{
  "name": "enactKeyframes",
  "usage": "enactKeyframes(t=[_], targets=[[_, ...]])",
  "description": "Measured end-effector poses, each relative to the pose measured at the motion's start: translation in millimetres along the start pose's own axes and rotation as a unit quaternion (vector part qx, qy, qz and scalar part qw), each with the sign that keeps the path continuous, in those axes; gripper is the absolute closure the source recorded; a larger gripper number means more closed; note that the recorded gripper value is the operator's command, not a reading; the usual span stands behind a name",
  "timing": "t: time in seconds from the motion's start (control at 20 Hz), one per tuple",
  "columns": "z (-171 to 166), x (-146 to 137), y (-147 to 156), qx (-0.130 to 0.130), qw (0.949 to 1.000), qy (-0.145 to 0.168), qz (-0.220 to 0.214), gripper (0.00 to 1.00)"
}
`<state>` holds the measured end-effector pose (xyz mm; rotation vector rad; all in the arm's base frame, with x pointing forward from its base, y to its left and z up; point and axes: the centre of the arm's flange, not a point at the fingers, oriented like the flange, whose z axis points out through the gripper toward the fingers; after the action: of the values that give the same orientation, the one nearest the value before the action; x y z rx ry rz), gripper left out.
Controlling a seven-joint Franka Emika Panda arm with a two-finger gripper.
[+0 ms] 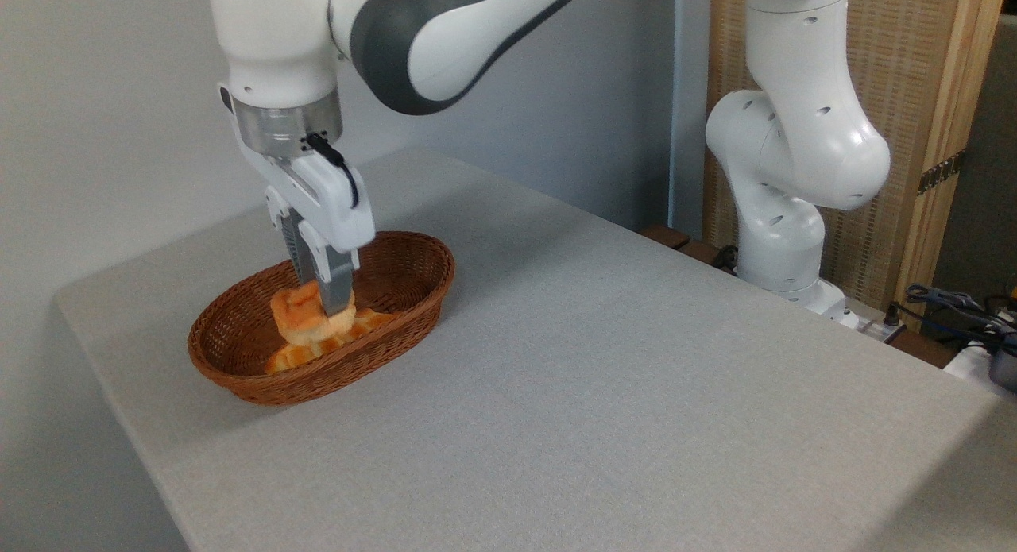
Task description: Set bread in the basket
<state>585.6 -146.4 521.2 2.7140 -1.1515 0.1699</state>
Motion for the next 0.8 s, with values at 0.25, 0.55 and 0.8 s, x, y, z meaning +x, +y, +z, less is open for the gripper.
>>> enactKeyframes(t=[0.25, 0.55, 0.8], targets=[[16, 19, 30, -0.013, 0.9994, -0.007, 0.03, 0.0], [39, 29, 35, -0.021, 0.999, -0.013, 0.038, 0.0], [37, 30, 34, -0.018, 0.9991, -0.009, 0.038, 0.0]])
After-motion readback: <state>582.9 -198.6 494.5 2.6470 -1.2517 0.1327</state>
